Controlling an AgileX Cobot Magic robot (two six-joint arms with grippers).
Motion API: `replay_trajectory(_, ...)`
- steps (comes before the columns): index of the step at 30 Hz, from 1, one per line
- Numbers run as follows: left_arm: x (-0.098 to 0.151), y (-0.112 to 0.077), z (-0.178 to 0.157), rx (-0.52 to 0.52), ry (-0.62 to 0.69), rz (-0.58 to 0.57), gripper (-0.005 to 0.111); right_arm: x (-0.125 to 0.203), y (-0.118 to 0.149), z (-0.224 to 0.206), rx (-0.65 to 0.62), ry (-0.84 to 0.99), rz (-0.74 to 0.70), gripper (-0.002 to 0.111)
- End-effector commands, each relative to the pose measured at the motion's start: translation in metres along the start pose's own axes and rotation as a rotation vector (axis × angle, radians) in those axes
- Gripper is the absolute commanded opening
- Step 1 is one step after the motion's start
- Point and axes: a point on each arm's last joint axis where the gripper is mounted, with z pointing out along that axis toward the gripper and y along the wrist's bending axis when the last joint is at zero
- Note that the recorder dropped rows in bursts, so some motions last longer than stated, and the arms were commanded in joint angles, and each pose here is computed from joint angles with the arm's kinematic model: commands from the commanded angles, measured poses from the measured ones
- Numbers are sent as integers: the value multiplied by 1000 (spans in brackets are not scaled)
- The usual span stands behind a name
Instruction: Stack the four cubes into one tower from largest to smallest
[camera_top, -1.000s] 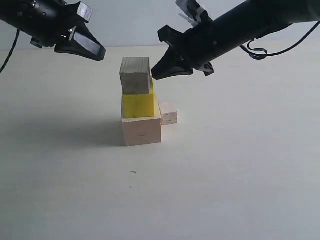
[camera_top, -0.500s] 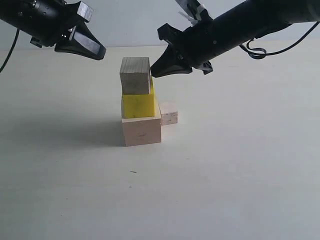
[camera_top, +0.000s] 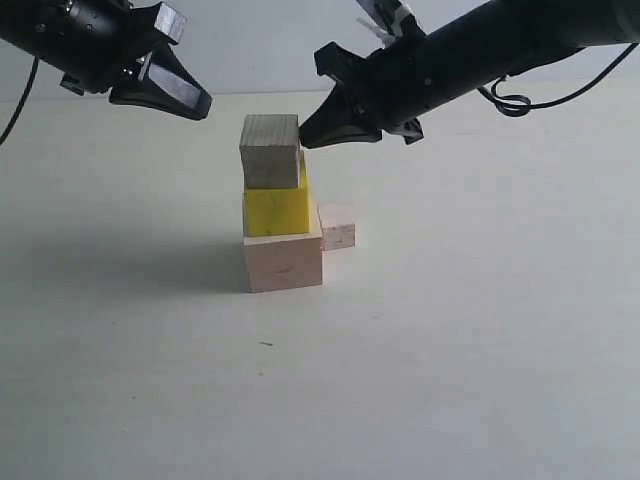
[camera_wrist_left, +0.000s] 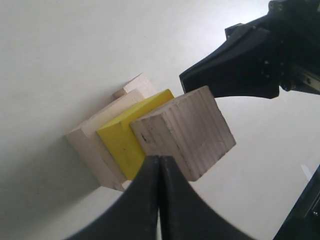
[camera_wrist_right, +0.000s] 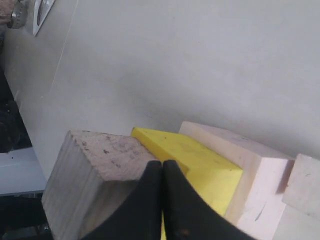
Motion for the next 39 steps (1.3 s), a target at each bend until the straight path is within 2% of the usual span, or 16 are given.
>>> replay_trajectory(1, -1, -2, -2, 8, -22, -3, 0, -3, 0, -3, -4, -18, -10, 0)
replay_trajectory(39, 0, -4, -2, 20, -9, -5, 0, -3, 0, -2, -11, -20, -6, 0)
